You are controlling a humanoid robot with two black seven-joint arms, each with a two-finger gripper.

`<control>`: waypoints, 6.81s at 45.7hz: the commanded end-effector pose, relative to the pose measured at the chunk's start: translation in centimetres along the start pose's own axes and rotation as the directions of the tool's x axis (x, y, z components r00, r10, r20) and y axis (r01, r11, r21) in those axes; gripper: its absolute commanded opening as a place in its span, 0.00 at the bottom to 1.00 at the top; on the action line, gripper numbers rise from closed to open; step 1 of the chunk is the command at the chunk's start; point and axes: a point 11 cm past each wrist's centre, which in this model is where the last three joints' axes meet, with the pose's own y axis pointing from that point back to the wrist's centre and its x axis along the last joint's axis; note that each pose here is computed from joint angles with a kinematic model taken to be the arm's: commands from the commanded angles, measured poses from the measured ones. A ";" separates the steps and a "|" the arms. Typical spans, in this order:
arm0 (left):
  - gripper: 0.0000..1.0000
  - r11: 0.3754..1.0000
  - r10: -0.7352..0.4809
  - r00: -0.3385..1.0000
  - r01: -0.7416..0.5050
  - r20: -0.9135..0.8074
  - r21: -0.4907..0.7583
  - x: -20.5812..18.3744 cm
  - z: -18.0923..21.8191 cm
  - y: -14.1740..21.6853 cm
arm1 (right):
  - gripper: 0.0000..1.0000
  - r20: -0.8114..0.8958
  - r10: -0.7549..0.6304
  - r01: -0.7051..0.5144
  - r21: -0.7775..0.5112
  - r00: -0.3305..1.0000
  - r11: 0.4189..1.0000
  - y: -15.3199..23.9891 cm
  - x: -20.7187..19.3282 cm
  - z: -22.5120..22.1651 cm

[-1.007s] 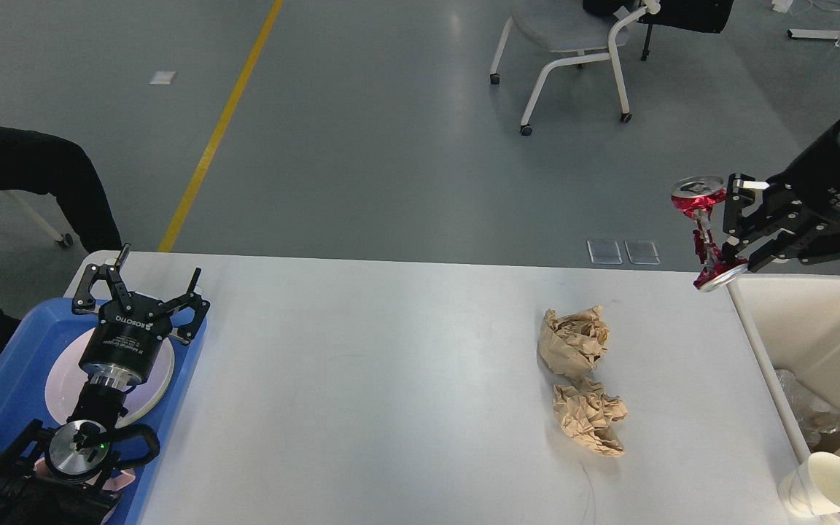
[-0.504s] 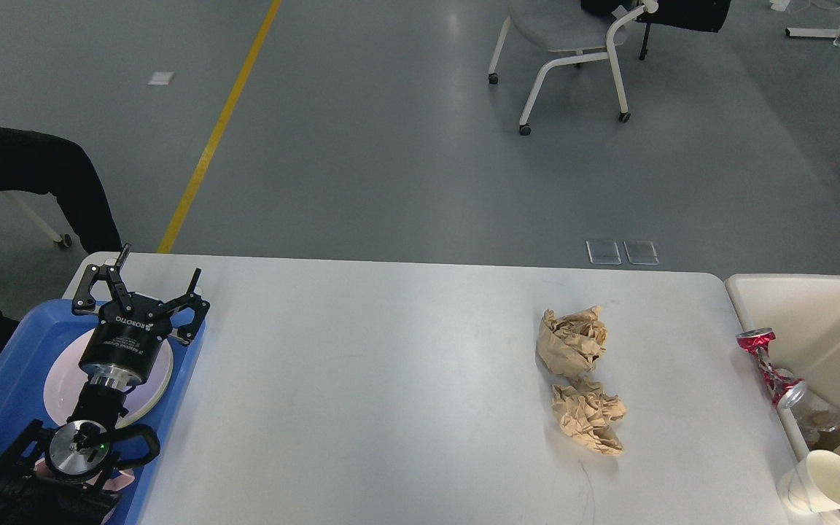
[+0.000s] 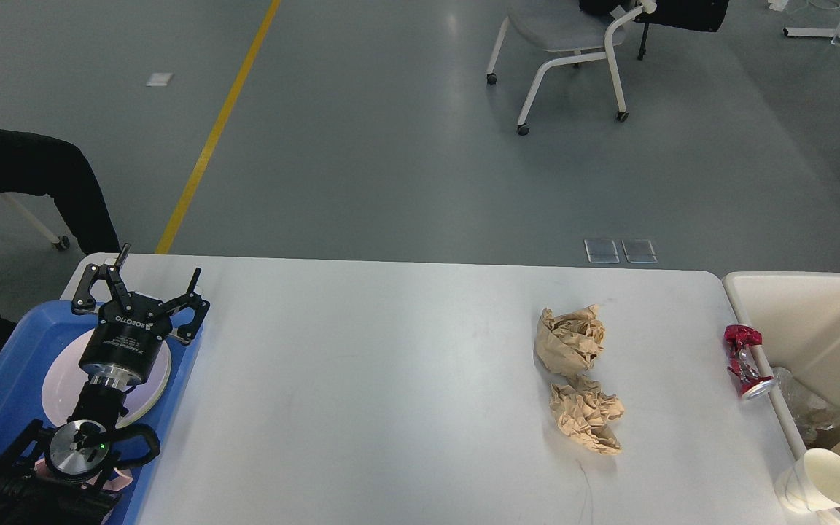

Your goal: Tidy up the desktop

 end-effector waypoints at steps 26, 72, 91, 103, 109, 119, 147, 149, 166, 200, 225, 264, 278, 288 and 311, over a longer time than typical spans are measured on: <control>0.96 1.000 0.000 1.000 0.000 0.000 0.001 0.0 0.0 0.0 | 0.00 -0.071 0.040 -0.039 0.012 0.997 0.999 -2.1 -6.7 -0.4; 0.96 1.000 0.000 1.000 0.000 0.000 -0.001 0.0 0.0 0.0 | 1.00 -0.122 -0.060 0.069 0.066 0.991 0.995 3.5 5.3 -4.6; 0.96 1.000 0.000 1.000 0.000 0.001 0.002 0.0 0.0 0.0 | 1.00 -0.363 -0.242 0.276 0.043 0.900 0.960 17.6 11.0 -10.4; 0.96 1.000 -0.001 1.000 0.001 0.000 0.001 0.0 0.0 0.0 | 1.00 -0.565 -0.359 0.469 0.057 0.743 0.881 28.3 11.2 -15.5; 0.96 1.000 0.000 1.000 0.000 0.000 -0.001 0.0 0.0 0.0 | 1.00 -0.624 -0.309 0.468 0.102 0.717 0.878 32.7 10.9 -16.8; 0.96 1.000 -0.001 1.000 0.001 0.000 -0.001 0.0 0.0 0.0 | 1.00 -0.643 -0.221 0.437 0.197 0.733 0.877 38.0 11.9 -17.2; 0.96 1.000 0.000 1.000 0.000 0.000 0.001 0.0 0.0 0.0 | 1.00 -0.605 -0.289 0.531 0.267 0.742 0.804 39.0 10.3 -17.7; 0.96 1.000 0.000 1.000 0.000 0.000 -0.001 0.0 0.0 0.0 | 1.00 -0.601 -0.295 0.536 0.269 0.743 0.800 39.0 10.2 -17.7; 0.96 1.000 0.000 1.000 0.000 0.000 -0.001 0.0 0.0 0.0 | 1.00 -0.603 -0.290 0.513 0.236 0.743 0.825 41.4 10.1 -15.3; 0.96 1.000 0.000 1.000 0.000 0.000 0.001 0.0 0.0 0.0 | 0.96 -0.280 -0.406 0.448 0.102 0.870 0.888 18.9 2.6 -12.8; 0.96 1.000 0.000 1.000 0.000 0.000 0.001 0.0 0.0 0.0 | 1.00 0.103 -0.447 0.423 0.192 0.888 0.885 4.5 -5.8 -12.0; 0.96 1.000 0.000 1.000 0.000 0.000 0.001 0.0 0.0 0.0 | 0.67 0.214 -0.292 0.265 0.148 0.932 0.953 1.5 -10.2 -11.5; 0.96 1.000 0.000 1.000 0.000 0.000 0.001 0.0 0.0 0.0 | 0.00 0.211 -0.300 0.282 0.110 0.930 0.953 1.5 -10.9 -11.3; 0.96 1.000 0.000 1.000 0.000 0.000 0.001 0.0 0.0 0.0 | 0.00 0.232 -0.298 0.280 0.109 0.926 0.954 1.6 -10.8 -11.4; 0.96 1.000 0.000 1.000 0.000 0.000 0.001 0.0 0.0 0.0 | 0.00 0.208 -0.351 0.342 0.078 0.913 0.937 5.6 -4.7 -10.8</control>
